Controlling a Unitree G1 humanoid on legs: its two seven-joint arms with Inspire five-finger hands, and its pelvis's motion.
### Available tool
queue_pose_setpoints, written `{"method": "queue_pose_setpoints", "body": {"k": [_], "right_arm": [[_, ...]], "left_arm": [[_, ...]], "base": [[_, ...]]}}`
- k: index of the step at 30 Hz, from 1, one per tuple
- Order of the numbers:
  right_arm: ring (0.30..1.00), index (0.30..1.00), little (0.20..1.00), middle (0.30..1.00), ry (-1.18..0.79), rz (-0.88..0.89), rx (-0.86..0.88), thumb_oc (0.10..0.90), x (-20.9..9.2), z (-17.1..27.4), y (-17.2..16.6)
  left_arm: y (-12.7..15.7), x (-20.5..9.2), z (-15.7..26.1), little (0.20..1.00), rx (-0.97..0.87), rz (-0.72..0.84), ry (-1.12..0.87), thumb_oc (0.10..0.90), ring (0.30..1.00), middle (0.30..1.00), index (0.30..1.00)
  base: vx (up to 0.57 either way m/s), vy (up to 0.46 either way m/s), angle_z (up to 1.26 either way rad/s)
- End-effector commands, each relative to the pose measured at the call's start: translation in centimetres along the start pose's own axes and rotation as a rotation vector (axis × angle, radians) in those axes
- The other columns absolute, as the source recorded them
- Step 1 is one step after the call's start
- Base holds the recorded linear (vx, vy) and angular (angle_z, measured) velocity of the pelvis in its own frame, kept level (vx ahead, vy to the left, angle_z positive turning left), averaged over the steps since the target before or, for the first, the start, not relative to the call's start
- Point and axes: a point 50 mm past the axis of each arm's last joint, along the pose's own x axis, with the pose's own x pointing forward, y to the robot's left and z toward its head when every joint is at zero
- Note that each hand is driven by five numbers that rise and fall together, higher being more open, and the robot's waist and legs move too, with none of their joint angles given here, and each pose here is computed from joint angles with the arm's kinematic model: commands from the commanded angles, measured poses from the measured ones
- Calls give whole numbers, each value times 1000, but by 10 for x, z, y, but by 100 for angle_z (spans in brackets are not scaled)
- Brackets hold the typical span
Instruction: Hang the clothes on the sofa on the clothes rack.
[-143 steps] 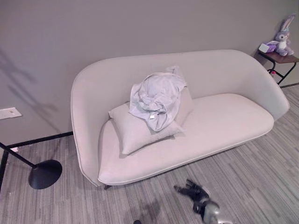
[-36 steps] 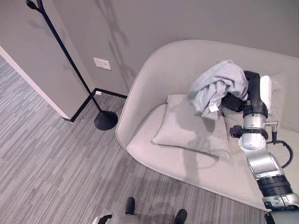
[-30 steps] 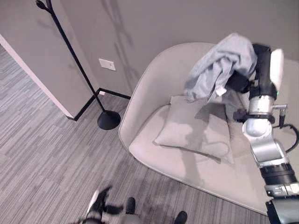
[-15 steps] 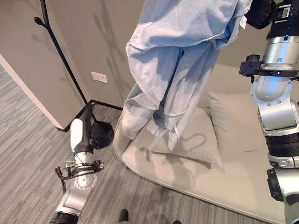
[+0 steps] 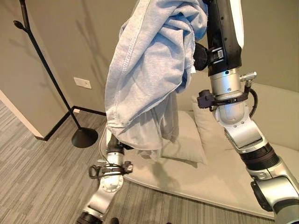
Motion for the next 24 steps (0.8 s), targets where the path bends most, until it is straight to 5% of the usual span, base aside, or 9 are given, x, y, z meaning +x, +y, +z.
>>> {"method": "queue_pose_setpoints", "body": {"k": [1,6,7,9,17,24], "right_arm": [[300,300,300,300,-208,-97,192,400,45,44,-2],[300,300,300,300,-231,-38,390,400,38,57,22],[300,300,300,300,-229,-34,404,400,38,58,23],[300,300,300,300,-228,-30,422,400,36,58,26],[300,300,300,300,-200,-28,396,400,25,49,19],[300,300,300,300,-169,-56,284,400,8,36,-12]], "left_arm": [[-26,25,25,900,-188,-154,-133,800,900,900,900],[-68,51,24,900,-344,-207,-70,800,900,900,900],[-70,53,26,625,-375,-209,-69,616,625,625,625],[-71,56,27,300,-408,-199,-63,400,300,300,300],[-48,52,25,300,-437,-85,-70,400,300,300,300],[24,30,26,300,-276,166,-145,400,300,300,300]], "base": [[11,-23,-13],[14,-18,-10],[6,-4,-16],[4,2,-10],[25,-2,-13],[20,8,-3]]}}
